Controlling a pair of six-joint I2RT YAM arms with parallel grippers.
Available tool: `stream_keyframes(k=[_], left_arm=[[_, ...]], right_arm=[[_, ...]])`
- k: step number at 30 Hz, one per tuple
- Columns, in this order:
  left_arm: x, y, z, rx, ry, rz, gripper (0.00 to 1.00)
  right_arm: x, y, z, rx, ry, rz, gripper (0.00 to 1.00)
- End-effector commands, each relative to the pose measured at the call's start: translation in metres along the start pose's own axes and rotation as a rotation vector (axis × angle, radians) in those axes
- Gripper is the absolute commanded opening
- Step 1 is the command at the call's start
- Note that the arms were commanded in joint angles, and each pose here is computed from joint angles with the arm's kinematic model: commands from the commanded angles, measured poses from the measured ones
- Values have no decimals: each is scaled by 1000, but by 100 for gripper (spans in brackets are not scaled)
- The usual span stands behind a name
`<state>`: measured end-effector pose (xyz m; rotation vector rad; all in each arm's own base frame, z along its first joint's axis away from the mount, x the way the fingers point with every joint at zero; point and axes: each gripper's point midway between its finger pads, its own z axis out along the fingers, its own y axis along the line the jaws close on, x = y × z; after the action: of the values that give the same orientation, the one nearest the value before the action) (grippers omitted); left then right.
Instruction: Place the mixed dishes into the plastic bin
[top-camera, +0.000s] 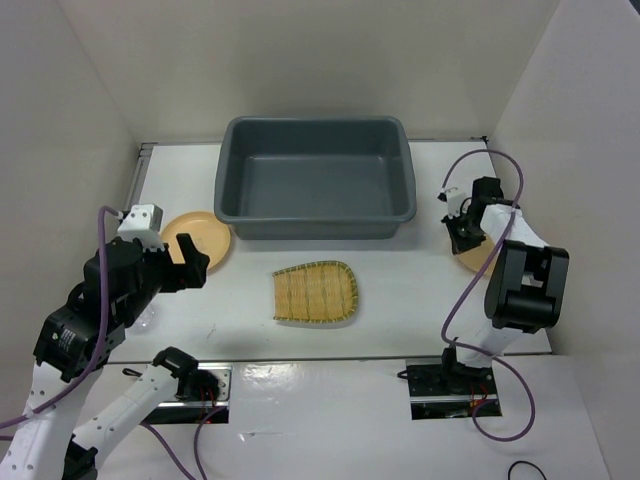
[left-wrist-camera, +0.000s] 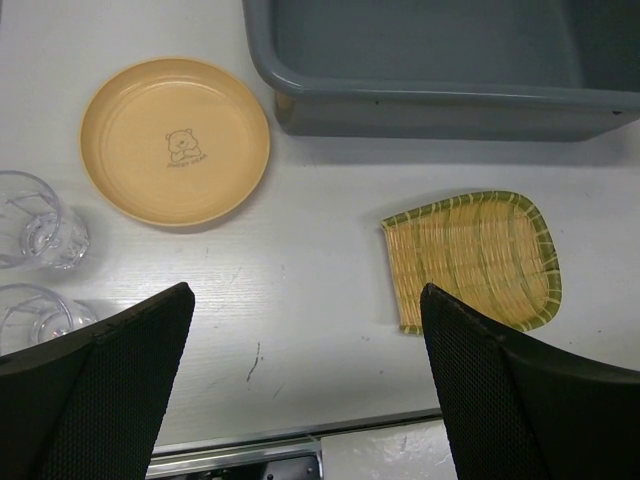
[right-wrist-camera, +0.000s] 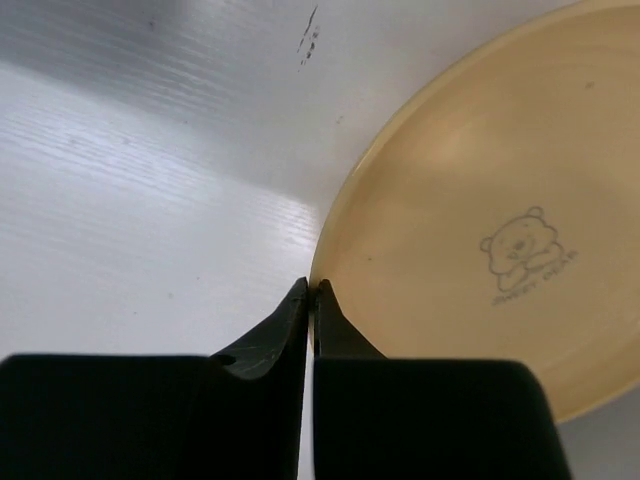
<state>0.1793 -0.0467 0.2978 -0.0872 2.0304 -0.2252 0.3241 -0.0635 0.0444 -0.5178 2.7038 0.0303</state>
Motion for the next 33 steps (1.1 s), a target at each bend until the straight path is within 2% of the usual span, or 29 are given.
stream_keyframes(k=[1,7,12,13,16,20,23,24,26,27,29,30,31,33], left_arm=[[-11,0,-1,-8,-50,-25,100],[-11,7,-3,-35,-70,-37,100],[-11,7,-3,-35,-70,-37,100],[-11,7,-3,-35,-70,-37,100],[-12,8,-3,-44,-73,-37,100],[-13,11,-3,-62,-81,-59,100],[-12,14,-1,-89,-74,-74,100],[-11,14,2,-93,-66,-71,100],[-9,16,3,-109,-54,-75,100],[-9,16,3,-109,-54,-75,100],[-9,17,3,-117,-58,-84,100],[-9,17,3,-117,-58,-84,100],[-9,17,3,-117,-58,-84,100],[-9,17,3,-117,-58,-84,100]], right_arm=[[-30,9,-56,7,-110,25,0],[-68,30,-119,46,-238,-55,0],[-121,35,-188,127,-417,-46,0],[-140,43,-208,128,-481,-58,0],[-158,61,-224,110,-514,-100,0],[-200,132,-238,18,-578,-241,0],[-229,155,-225,-22,-578,-290,0],[-236,162,-201,-52,-534,-302,0],[-252,176,-189,-66,-532,-336,0],[-259,182,-167,-59,-498,-365,0],[-279,190,-163,-42,-522,-390,0],[-285,196,-138,-54,-484,-399,0],[-298,197,-142,-50,-506,-398,0],[-301,199,-125,-65,-460,-411,0]])
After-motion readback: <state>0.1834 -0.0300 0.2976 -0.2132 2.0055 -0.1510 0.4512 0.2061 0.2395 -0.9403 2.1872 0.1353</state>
